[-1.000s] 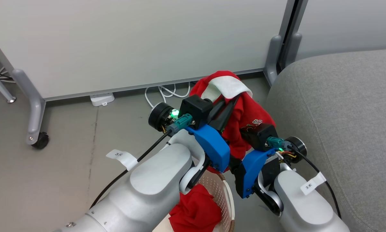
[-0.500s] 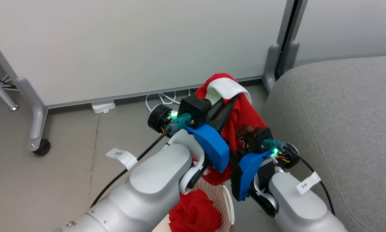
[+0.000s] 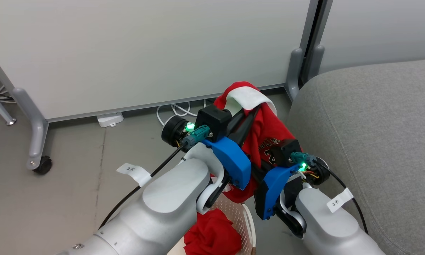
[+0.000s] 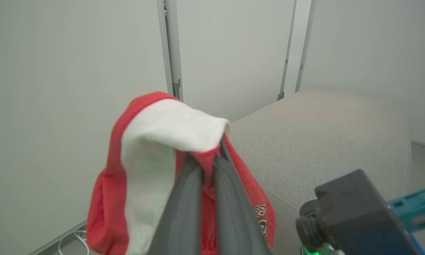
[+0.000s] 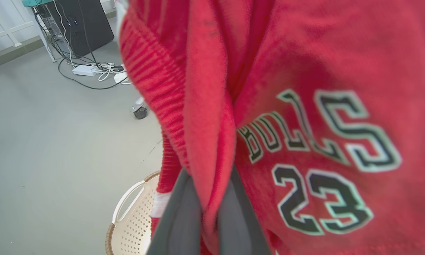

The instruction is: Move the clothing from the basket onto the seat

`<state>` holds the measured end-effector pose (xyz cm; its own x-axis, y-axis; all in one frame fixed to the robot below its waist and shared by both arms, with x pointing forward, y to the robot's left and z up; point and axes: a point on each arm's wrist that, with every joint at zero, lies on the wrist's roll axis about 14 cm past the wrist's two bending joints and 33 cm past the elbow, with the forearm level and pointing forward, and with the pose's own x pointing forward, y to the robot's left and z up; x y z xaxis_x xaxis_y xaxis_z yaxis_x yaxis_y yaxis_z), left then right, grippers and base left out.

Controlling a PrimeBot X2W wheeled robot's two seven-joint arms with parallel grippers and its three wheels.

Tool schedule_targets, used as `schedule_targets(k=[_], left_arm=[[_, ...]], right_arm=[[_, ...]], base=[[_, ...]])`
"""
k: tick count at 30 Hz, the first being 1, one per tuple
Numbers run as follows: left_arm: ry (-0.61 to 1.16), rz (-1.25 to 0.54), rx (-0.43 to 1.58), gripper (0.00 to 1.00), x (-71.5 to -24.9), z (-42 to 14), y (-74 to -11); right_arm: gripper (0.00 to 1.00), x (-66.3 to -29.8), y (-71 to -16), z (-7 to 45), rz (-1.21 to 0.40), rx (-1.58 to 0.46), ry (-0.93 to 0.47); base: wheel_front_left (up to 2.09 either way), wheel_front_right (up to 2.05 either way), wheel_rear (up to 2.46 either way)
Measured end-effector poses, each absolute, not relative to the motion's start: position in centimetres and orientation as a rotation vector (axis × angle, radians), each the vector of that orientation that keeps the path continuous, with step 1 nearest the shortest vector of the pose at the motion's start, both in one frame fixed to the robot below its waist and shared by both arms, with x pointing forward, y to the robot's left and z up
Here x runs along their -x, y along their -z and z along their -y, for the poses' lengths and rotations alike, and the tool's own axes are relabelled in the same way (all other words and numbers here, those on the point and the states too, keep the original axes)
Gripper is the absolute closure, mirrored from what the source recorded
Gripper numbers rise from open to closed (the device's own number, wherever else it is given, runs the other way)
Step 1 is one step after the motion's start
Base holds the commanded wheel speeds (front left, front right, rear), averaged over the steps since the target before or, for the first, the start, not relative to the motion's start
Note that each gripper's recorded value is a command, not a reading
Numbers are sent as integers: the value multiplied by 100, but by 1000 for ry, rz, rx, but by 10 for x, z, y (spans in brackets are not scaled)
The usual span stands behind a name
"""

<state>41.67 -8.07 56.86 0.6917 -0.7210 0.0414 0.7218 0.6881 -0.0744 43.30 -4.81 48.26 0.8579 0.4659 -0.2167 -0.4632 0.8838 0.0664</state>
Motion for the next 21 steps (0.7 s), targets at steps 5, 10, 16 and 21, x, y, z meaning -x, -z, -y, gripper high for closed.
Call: schedule_targets(k=[5, 10, 16, 21], left_arm=[[804, 4, 84, 100, -417, 80, -567], [800, 3, 80, 17, -418, 78, -566], [800, 7, 80, 0, -417, 77, -567], [799, 1, 86, 0, -416, 76, -564]], right_arm=[[100, -433, -481, 48, -237, -13, -490], [100, -433, -480, 47, -240, -14, -492], [100, -432, -480, 47, -240, -12, -491], [100, -434, -480, 49, -236, -8, -487]], base=[[0, 0, 0], [0, 0, 0], [0, 0, 0], [0, 0, 0]])
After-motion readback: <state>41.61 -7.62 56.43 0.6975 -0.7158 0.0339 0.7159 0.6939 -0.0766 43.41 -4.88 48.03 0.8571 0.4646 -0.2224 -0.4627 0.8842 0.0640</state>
